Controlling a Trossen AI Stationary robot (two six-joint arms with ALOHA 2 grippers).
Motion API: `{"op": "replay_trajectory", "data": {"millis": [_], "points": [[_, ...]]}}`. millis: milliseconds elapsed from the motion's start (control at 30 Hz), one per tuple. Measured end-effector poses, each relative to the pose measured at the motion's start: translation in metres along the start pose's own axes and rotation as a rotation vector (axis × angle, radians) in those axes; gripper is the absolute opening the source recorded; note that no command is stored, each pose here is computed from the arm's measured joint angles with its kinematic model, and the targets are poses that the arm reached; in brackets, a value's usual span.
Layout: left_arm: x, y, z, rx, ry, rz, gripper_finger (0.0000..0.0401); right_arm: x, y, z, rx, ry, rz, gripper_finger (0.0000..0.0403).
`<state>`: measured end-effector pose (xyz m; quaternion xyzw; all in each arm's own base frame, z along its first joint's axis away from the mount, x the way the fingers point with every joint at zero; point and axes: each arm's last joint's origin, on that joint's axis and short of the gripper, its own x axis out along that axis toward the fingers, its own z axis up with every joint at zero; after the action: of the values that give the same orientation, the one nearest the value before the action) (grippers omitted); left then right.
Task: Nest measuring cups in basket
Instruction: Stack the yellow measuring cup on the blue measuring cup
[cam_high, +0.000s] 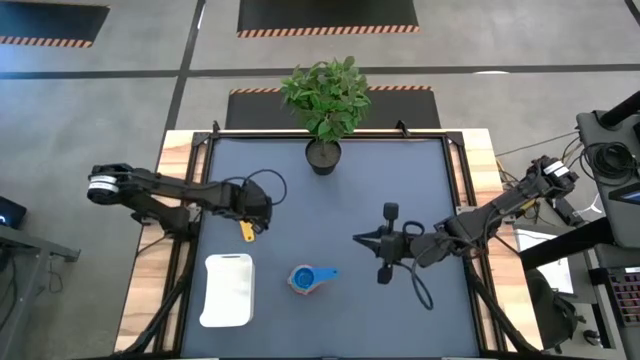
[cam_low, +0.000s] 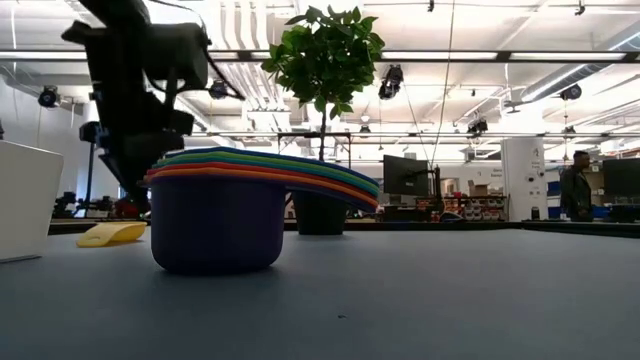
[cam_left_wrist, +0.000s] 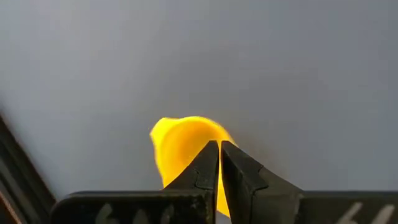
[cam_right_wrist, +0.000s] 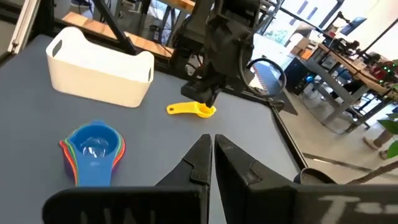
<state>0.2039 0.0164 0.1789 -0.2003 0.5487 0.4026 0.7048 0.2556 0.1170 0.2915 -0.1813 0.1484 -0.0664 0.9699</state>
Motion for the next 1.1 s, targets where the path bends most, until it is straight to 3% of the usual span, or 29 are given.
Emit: {"op": "replay_trajectory", "data": {"millis": [300, 567, 1100], "points": [[0.014, -0.003, -0.002, -0.074, -0.021, -0.075, 0.0041, 0.0, 0.001, -0.002, -0.04, 0.018, 0.004, 0.0009], [0.013, -0.002, -0.001, -0.092, -0.043, -0.055, 0.0091, 0.0, 0.001, -0.004, -0.051, 0.032, 0.006, 0.0009], [0.028, 0.005, -0.014, -0.108, -0.018, -0.012, 0.0087, 0.0, 0.001, -0.004, -0.052, 0.033, 0.006, 0.0009]]}}
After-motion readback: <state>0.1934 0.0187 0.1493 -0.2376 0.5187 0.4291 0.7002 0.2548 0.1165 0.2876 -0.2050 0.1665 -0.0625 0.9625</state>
